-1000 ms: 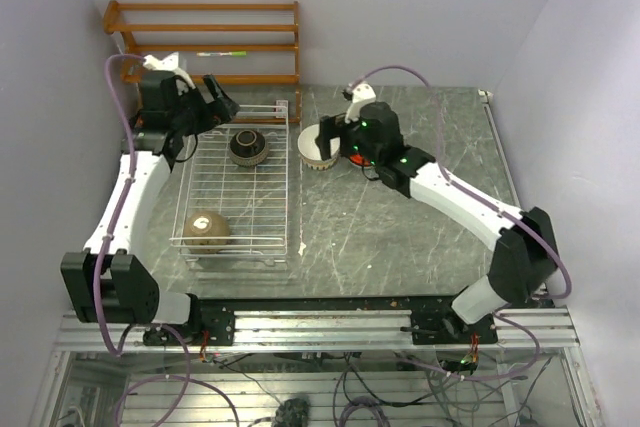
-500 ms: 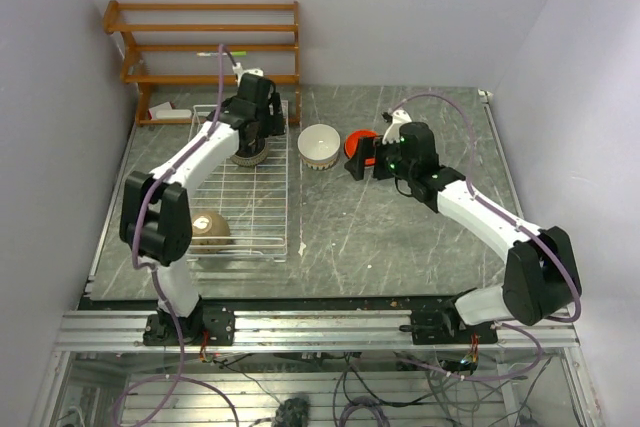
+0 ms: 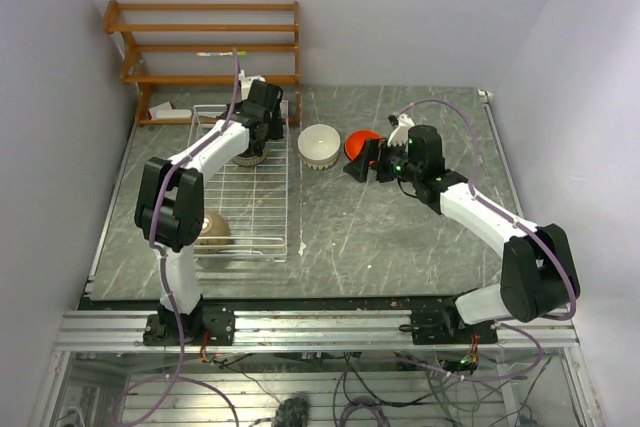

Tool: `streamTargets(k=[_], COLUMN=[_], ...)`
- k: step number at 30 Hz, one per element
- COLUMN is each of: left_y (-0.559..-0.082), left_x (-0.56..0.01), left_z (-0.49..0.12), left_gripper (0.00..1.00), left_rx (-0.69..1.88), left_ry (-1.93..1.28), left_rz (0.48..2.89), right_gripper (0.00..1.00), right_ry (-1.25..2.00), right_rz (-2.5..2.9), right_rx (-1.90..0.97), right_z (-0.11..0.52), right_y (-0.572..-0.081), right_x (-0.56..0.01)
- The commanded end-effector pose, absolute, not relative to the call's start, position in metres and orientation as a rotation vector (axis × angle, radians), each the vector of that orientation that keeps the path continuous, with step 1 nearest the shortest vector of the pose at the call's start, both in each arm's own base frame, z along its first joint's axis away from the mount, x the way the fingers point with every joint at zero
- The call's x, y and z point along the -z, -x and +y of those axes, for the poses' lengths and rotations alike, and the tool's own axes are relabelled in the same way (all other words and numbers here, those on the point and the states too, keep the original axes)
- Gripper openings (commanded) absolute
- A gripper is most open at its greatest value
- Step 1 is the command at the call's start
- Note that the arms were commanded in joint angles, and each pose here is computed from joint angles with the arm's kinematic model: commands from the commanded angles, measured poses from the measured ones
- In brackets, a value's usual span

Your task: Load the bowls into the dish rack

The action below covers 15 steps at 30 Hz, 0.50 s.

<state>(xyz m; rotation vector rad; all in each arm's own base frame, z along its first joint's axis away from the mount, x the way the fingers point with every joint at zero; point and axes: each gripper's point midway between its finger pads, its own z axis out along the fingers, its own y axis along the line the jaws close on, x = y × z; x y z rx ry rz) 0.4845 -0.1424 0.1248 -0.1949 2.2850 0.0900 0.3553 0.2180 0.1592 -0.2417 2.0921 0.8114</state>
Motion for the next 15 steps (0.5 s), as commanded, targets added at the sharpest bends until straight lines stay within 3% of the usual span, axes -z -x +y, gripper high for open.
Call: streamTargets(k=[1,15], left_y=[-0.476,-0.403], left_x=[-0.127,-0.093], left_z=[-0.127,-0.046], left_gripper=[0.92,0.96], left_rx=[-0.163,-0.292], left_ry=[0.252,0.453], left_rz=[2.252,2.323], right_gripper=[1.00,1.00], right_ry=[0.242,0.243], right_rz=[2.078,2.056], right_rx=[-0.858,-0.894], right_z=[0.222,0.222], right_y=[-0.355,-0.348], right_x=[-0.157,-0.163])
